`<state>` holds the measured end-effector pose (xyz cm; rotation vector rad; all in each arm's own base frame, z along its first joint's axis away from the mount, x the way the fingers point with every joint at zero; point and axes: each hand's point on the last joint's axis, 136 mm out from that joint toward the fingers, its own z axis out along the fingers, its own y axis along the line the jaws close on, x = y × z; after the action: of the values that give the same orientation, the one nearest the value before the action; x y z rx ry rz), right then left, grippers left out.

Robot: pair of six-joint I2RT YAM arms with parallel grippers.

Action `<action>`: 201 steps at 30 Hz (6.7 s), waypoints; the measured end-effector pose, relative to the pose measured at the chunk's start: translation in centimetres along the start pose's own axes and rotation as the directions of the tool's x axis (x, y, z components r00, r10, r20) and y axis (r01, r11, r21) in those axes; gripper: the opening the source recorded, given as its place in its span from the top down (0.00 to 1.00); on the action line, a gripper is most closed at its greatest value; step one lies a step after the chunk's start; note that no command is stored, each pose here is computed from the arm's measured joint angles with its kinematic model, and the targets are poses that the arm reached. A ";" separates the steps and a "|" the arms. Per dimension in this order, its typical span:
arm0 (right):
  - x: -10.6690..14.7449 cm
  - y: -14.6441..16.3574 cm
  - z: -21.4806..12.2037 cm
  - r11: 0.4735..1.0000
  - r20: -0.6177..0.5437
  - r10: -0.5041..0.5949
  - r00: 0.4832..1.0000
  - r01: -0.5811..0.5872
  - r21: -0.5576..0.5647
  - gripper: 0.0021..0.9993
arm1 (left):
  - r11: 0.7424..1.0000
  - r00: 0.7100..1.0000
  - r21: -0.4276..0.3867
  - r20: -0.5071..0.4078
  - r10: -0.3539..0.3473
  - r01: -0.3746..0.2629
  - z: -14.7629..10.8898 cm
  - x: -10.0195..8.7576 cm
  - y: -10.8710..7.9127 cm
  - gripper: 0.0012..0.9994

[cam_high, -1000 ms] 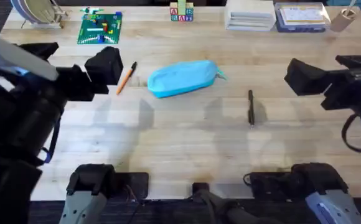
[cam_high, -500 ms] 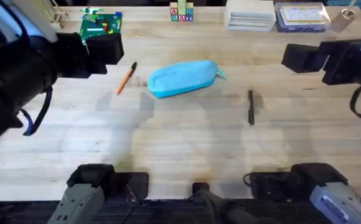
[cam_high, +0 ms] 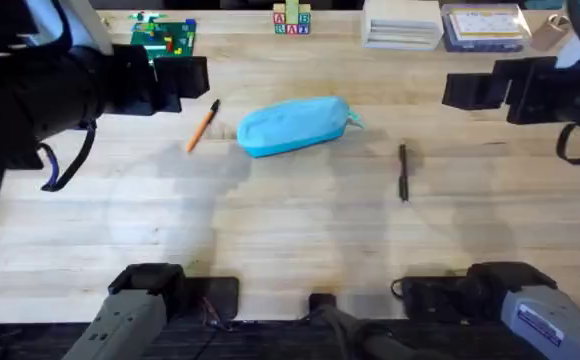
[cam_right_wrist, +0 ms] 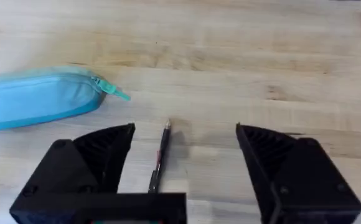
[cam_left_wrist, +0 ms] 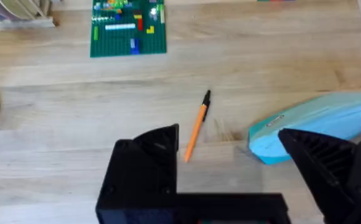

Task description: Unzip the bag, pick up the pens from the table one at a time and place them inside, then zip the bag closed.

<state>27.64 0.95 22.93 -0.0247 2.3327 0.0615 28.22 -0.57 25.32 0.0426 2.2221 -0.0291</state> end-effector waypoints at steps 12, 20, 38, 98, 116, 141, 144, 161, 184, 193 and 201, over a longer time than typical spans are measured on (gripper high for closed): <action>0.1 0.0 0.6 1.000 -0.019 0.001 1.000 -0.001 0.000 0.00 | 1.000 1.000 0.011 -0.012 -0.001 0.001 0.2 0.2 -0.2 0.01; 0.1 0.0 0.6 1.000 -0.018 0.001 1.000 -0.001 0.000 0.00 | 1.000 1.000 0.014 -0.012 -0.001 0.001 0.2 0.2 -0.2 0.01; 0.1 0.0 0.6 1.000 -0.018 0.001 1.000 -0.001 0.000 0.00 | 0.999 0.999 0.032 -0.031 0.013 -0.012 0.2 0.7 -0.5 0.01; 0.1 0.0 0.6 1.000 -0.018 0.001 1.000 -0.001 0.000 0.00 | 0.469 0.865 0.757 0.251 0.433 -0.455 9.6 6.9 -6.6 0.01; 0.1 0.0 0.6 1.000 -0.018 0.001 1.000 -0.001 0.000 0.00 | 0.347 0.754 0.700 0.423 0.503 -0.624 10.1 7.1 -6.8 0.01; 0.1 0.0 0.6 1.000 -0.018 0.001 1.000 -0.001 0.000 0.00 | 0.276 0.789 0.771 0.433 0.435 -0.575 11.9 9.2 -8.7 0.01; 0.1 0.0 0.6 1.000 -0.018 0.001 1.000 -0.001 0.000 0.00 | 0.265 0.784 0.777 0.419 0.457 -0.570 11.9 9.7 -9.0 0.01; 0.1 0.0 0.6 1.000 -0.018 0.001 1.000 -0.001 0.000 0.00 | 0.255 0.777 0.786 0.400 0.486 -0.564 11.9 10.3 -9.2 0.01; 0.1 0.0 0.6 1.000 -0.018 0.001 1.000 -0.001 0.000 0.00 | 0.253 0.769 0.780 0.403 0.497 -0.573 12.1 10.4 -9.1 0.96; 0.1 0.0 0.6 1.000 -0.018 -0.007 1.000 0.007 0.000 0.00 | 0.253 0.769 0.780 0.403 0.496 -0.573 12.1 10.4 -9.1 0.96; 0.6 1.2 1.8 0.982 -0.051 -0.171 0.984 0.167 -0.084 0.00 | 0.253 0.769 0.780 0.404 0.496 -0.573 12.1 10.4 -9.1 0.96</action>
<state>28.45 2.23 21.27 -0.2674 2.3755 0.0693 31.20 -9.87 9.80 1.3839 1.7370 -0.8076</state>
